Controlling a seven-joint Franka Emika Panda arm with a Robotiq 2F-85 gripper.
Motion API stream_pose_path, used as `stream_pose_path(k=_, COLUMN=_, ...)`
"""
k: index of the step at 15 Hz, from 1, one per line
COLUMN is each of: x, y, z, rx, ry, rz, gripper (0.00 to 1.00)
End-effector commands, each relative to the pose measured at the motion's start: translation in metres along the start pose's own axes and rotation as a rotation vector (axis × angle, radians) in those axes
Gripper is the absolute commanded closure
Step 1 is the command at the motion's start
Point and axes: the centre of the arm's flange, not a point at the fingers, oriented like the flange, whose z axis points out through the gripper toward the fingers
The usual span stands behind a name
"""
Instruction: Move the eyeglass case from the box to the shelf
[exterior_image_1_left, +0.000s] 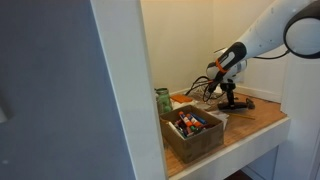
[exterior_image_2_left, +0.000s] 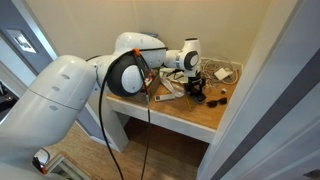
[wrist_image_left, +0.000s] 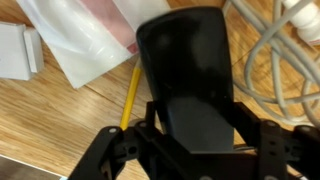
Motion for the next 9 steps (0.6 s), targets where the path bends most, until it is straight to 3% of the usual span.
stream_pose_path(k=1, x=-0.012, y=-0.019, z=0.004, rx=0.005, ry=0.014, rz=0.037, gripper=0.48)
stream_pose_path(k=3, x=-0.012, y=-0.021, z=0.005, rx=-0.001, ry=0.015, rz=0.038, gripper=0.48)
stream_pose_path(k=4, x=-0.011, y=-0.021, z=0.004, rx=-0.006, ry=0.011, rz=0.036, gripper=0.14)
stream_pose_path(k=5, x=-0.010, y=-0.022, z=0.003, rx=-0.009, ry=0.008, rz=0.033, gripper=0.05)
stream_pose_path(k=6, x=-0.008, y=-0.023, z=-0.003, rx=-0.014, ry=-0.004, rz=0.024, gripper=0.00)
stream_pose_path(k=9, x=0.000, y=-0.027, z=-0.026, rx=-0.004, ry=-0.057, rz=-0.016, gripper=0.00)
